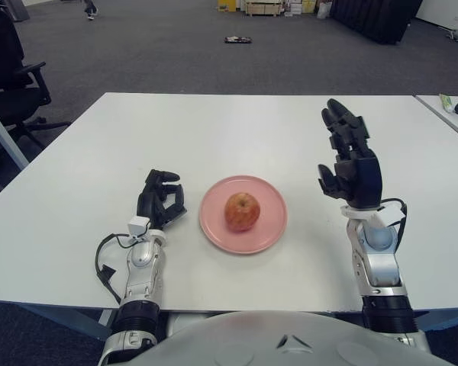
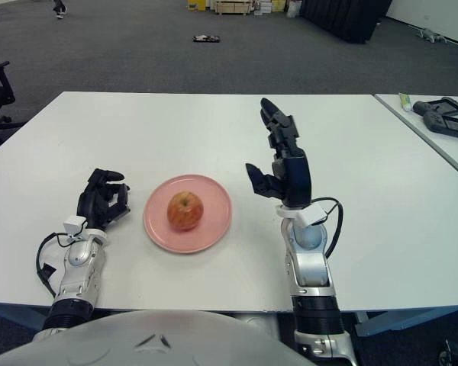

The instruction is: Put the apple into the plate.

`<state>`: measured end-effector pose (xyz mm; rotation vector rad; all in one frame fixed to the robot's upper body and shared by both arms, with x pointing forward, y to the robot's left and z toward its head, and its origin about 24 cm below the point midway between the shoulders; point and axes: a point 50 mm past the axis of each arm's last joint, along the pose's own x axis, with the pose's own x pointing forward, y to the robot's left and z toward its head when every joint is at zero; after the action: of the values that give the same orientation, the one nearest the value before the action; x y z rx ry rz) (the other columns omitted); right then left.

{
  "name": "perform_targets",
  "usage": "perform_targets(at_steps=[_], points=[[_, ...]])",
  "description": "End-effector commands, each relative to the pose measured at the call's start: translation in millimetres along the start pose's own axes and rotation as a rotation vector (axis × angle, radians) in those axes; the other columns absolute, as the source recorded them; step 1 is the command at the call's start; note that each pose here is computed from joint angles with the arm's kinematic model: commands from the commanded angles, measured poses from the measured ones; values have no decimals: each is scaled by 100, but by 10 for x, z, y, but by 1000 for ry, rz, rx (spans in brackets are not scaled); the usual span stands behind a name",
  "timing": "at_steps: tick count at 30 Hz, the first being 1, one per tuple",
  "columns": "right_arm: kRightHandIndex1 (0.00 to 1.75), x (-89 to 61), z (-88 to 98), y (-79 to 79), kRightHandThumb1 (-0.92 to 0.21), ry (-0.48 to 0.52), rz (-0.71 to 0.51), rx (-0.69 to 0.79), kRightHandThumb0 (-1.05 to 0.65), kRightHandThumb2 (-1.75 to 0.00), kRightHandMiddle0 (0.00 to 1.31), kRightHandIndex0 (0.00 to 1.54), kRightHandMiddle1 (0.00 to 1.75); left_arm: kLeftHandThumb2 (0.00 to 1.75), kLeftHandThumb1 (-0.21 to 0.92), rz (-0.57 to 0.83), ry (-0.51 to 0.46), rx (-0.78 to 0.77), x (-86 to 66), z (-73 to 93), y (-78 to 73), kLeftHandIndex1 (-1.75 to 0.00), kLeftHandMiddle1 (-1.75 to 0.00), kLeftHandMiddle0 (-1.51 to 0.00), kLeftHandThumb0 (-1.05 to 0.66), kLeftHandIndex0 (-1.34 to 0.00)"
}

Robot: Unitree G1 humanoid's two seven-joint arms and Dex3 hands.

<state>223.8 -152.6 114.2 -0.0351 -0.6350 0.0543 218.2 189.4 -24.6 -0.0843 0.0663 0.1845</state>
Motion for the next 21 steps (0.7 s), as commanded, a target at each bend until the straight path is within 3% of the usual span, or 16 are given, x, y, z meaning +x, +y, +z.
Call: perform_targets(at_steps=[1, 3, 6, 10, 21], points=[[115, -96, 1, 14, -85, 7, -113, 21, -78, -79, 7, 19, 141, 110, 50, 7, 80, 0, -77, -156, 19, -175, -175, -85, -42, -47], [120, -142, -28, 6, -82, 24, -157, 22, -73, -86, 13, 24, 147, 110, 50, 5, 78, 2, -73, -155, 17, -175, -175, -85, -42, -47], [125, -304, -229, -45, -78, 86, -234, 20, -66, -93, 20, 31, 155, 110, 50, 3, 81, 6, -62, -162, 13, -175, -175, -85, -42, -47], [128, -418, -420, -113, -73, 165, -315, 23, -44, -84, 29, 42, 171, 109, 50, 4, 78, 6, -48, -166, 0, -175, -175, -84, -42, -46], [136, -658, -619, -199, -63, 354, -396, -85, -39, -92, 37, 57, 175, 109, 51, 2, 93, -11, -29, -166, -26, -175, -175, -83, -42, -46]])
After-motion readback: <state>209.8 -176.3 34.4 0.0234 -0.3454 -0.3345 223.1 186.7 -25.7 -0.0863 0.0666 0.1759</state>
